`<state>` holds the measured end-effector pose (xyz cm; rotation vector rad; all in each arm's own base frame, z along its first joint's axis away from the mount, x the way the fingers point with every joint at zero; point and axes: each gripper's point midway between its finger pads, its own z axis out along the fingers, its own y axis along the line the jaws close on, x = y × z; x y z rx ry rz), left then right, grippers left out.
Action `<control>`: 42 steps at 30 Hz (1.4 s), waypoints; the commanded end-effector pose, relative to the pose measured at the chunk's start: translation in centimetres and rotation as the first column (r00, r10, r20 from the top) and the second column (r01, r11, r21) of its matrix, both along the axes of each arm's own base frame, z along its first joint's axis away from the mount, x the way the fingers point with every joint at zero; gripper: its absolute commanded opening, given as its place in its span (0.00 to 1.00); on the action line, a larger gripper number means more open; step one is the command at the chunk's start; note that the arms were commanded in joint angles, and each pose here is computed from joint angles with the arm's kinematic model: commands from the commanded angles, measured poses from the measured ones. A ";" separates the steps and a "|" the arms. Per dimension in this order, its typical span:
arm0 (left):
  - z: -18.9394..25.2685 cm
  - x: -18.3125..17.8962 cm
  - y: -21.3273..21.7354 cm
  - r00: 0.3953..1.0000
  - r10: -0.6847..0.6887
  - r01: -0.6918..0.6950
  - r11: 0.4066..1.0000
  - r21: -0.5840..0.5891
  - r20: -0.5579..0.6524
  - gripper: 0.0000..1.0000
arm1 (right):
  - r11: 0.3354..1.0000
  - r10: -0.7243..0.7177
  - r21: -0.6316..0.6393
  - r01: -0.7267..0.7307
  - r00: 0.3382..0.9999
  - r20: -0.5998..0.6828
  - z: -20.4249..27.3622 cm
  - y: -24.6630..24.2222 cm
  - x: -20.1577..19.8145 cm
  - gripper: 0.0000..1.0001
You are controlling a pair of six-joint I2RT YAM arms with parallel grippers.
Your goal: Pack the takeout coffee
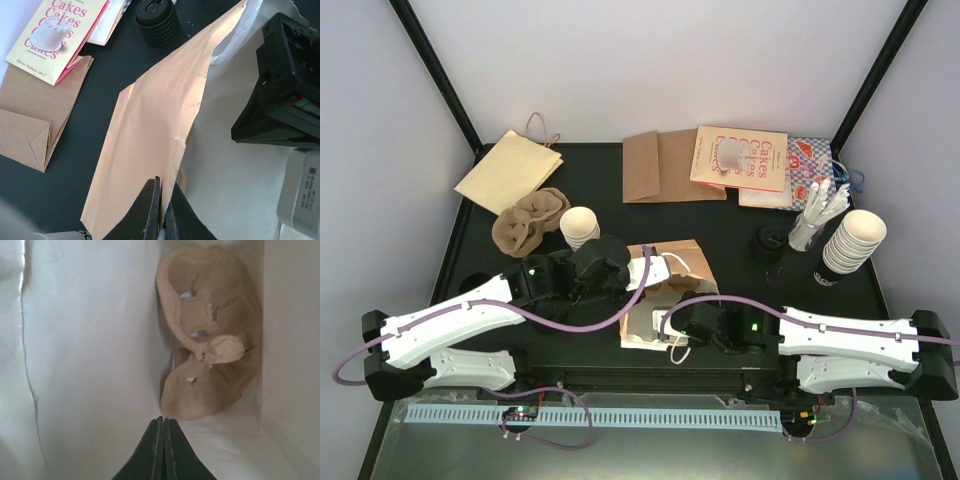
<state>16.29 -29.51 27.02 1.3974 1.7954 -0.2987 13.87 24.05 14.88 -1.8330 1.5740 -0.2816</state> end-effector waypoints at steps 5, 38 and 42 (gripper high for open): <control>2.4 0.4 -0.8 0.999 0.032 -0.031 0.997 -0.064 0.009 0.02 | 0.989 0.024 0.144 -0.020 0.999 -0.031 4.7 2.2 -0.4 0.01; 2.0 -3.0 -1.8 0.988 -0.133 0.123 0.985 -0.122 -0.074 0.02 | 0.996 -0.086 0.029 0.087 0.996 -0.022 -0.6 2.4 3.4 0.01; 1.6 -3.0 -1.7 0.989 -0.124 0.114 0.987 -0.112 -0.081 0.01 | 0.995 -0.094 -0.021 0.094 0.995 -0.016 -1.7 1.8 3.6 0.01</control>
